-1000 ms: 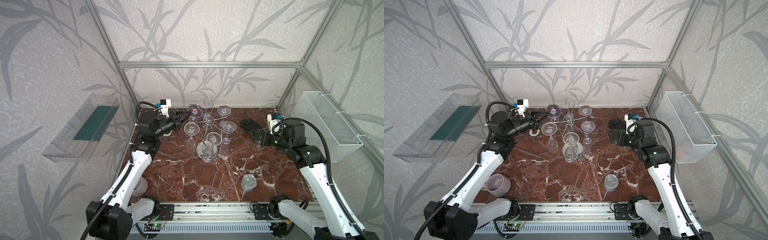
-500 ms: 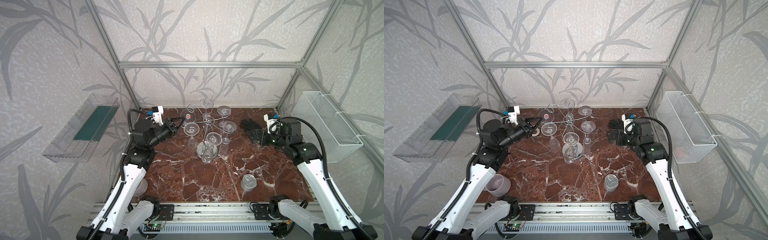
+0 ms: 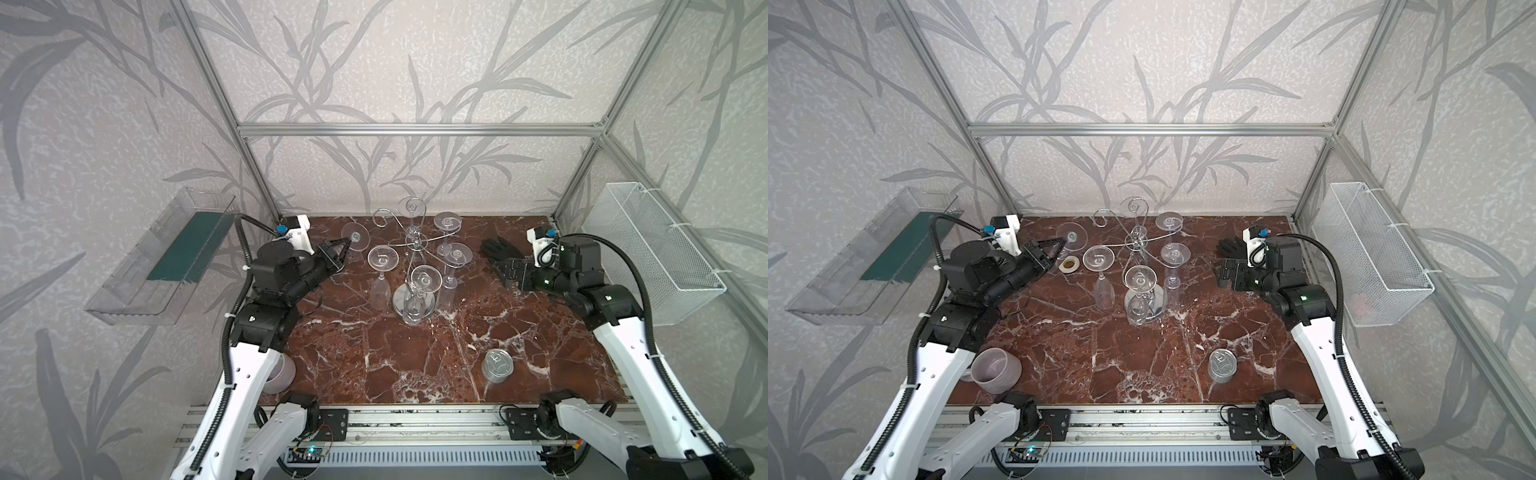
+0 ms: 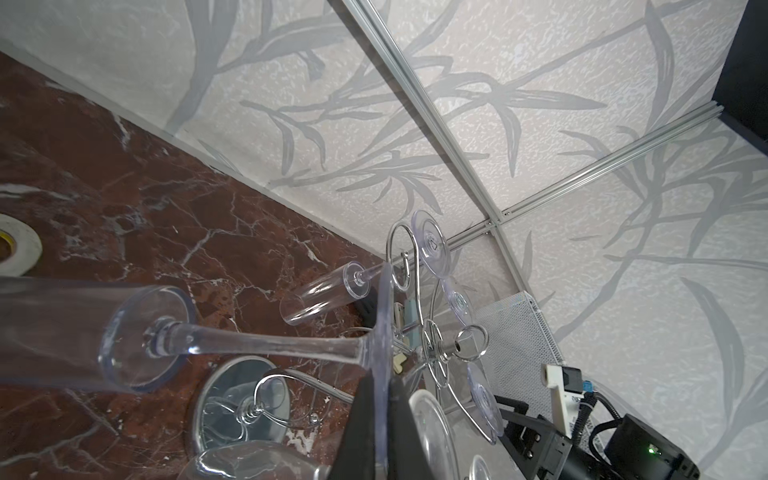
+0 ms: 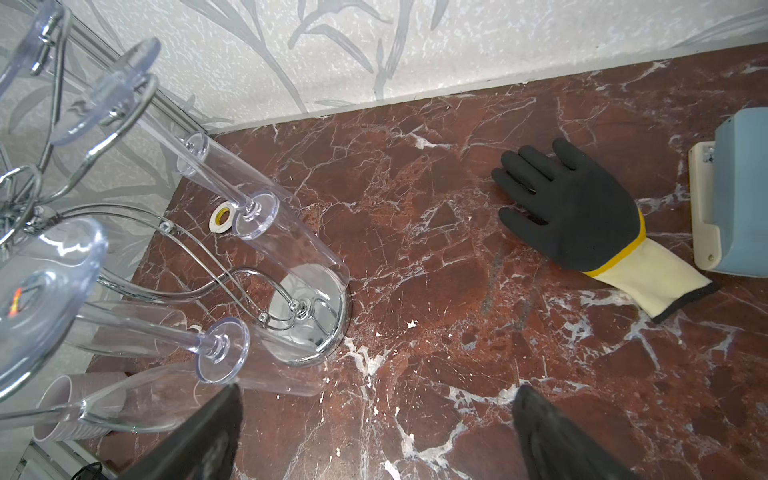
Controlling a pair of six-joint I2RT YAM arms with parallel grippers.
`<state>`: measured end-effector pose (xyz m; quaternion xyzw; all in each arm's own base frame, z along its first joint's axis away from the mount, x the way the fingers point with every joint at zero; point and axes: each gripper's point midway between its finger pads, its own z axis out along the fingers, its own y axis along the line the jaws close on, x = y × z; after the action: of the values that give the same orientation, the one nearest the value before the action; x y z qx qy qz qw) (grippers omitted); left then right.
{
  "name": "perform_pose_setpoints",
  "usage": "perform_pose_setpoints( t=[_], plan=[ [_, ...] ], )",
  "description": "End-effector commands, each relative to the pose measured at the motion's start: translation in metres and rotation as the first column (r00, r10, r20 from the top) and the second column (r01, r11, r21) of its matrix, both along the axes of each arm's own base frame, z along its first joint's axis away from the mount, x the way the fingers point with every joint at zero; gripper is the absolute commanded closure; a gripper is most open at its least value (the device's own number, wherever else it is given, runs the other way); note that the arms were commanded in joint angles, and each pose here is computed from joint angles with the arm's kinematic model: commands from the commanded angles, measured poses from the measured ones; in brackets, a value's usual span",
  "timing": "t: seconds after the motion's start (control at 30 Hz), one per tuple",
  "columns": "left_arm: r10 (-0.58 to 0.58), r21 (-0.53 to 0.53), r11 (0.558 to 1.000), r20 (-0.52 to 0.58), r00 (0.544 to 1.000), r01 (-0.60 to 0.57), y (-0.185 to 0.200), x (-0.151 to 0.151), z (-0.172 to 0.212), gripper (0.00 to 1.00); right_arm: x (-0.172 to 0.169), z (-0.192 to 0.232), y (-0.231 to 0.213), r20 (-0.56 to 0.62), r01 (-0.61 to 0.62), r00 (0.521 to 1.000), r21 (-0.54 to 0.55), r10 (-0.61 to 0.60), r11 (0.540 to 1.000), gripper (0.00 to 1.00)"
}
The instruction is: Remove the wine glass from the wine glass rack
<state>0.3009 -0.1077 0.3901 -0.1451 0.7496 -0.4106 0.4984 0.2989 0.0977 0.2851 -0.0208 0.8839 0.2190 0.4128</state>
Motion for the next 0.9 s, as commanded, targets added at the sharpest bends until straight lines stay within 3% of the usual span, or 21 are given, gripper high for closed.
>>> perform_pose_setpoints(
  t=[0.0,0.17,0.43,0.67,0.8,0.87],
  plan=[
    [0.015,0.157,0.987,0.090,0.996,-0.029,0.009,0.001,0.024,1.00,-0.004,0.015,-0.002,0.039,0.011,0.999,0.004,-0.011,1.000,0.01],
    [-0.058,0.349,0.937,0.221,0.974,-0.024,0.007,0.000,0.048,1.00,-0.006,0.016,-0.003,0.039,0.015,0.999,-0.002,-0.015,1.000,0.01],
    [-0.198,0.653,0.753,0.342,0.919,-0.081,0.001,-0.008,0.074,1.00,-0.003,0.025,0.000,0.061,0.004,0.998,0.017,-0.005,1.000,0.01],
    [-0.363,0.852,0.485,0.400,0.841,-0.196,-0.026,-0.014,0.073,1.00,0.000,0.052,0.013,0.115,-0.049,0.993,0.080,0.039,0.996,0.01],
    [-0.473,0.896,0.322,0.433,0.768,-0.307,-0.048,-0.021,0.071,1.00,-0.002,0.067,0.019,0.146,-0.088,0.987,0.098,0.073,0.991,0.01],
    [-0.509,0.897,0.218,0.441,0.739,-0.384,-0.059,-0.022,0.070,1.00,-0.004,0.077,0.025,0.162,-0.125,0.981,0.116,0.105,0.985,0.01]
  ],
)
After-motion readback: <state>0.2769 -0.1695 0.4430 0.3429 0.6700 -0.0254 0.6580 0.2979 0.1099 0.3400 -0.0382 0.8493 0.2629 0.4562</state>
